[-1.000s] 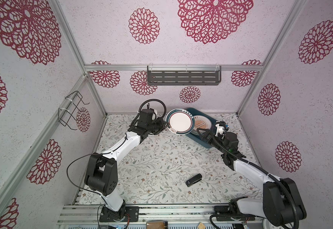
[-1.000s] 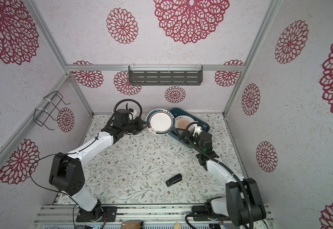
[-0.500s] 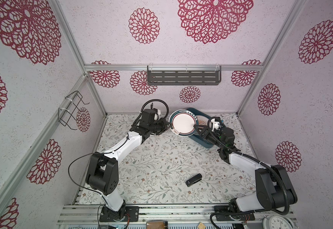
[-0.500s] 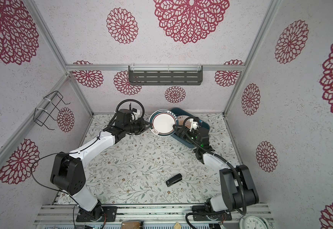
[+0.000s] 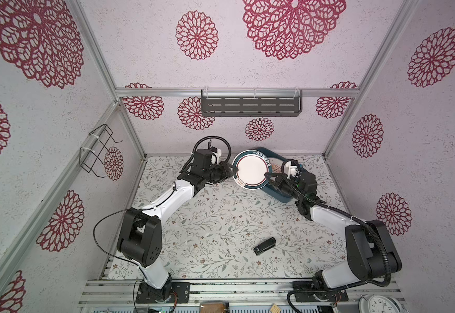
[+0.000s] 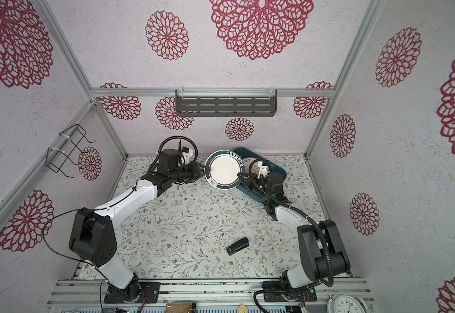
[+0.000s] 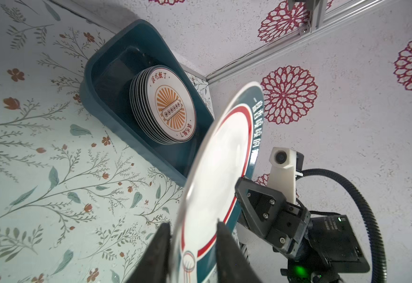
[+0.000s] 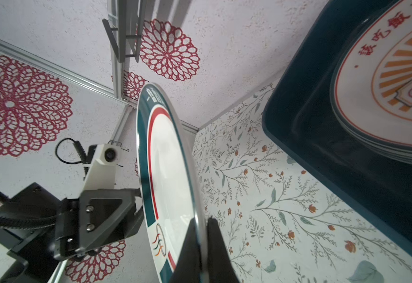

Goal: Place the plates into the plastic bin on the countertop
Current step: 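Lower the plate flat onto the stack with the right gripper while the left releases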

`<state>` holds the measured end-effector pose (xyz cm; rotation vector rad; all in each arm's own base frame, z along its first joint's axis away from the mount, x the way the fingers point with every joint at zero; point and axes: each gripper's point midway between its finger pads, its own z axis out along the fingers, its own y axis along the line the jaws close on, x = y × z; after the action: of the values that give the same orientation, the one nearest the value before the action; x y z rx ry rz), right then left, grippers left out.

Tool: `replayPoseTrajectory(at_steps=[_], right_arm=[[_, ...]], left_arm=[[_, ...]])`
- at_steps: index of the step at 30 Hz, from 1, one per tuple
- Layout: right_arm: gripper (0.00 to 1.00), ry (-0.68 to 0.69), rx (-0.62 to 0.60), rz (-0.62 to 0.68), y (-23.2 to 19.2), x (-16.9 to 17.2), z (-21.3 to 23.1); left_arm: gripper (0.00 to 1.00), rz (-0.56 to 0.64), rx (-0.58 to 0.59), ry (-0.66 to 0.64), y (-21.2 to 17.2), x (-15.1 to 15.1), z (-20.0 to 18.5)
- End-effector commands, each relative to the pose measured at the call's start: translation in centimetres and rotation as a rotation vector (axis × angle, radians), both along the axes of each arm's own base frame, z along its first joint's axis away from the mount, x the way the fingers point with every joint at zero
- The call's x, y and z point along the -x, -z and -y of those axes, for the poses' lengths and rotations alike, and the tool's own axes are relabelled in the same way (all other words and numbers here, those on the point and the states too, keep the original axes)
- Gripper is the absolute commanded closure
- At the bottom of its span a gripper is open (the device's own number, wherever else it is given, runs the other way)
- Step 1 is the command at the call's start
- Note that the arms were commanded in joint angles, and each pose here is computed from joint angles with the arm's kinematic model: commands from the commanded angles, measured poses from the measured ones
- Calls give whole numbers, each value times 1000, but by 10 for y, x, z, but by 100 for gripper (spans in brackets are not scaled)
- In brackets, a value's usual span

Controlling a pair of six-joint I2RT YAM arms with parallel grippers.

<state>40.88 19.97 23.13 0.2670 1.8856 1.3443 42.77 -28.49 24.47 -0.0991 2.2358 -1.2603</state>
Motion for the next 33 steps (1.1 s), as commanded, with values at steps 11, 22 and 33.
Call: replayPoseTrajectory(at_steps=[11, 22, 33], right_arm=[[100, 109, 85, -40, 3, -8, 15], [100, 240, 81, -75, 10, -23, 50], [100, 408, 146, -199, 41, -85, 97]], left_arm=[[10, 201, -176, -132, -12, -7, -37], [0, 460, -266, -391, -41, 9, -96], [3, 440, -234, -419, -18, 18, -93]])
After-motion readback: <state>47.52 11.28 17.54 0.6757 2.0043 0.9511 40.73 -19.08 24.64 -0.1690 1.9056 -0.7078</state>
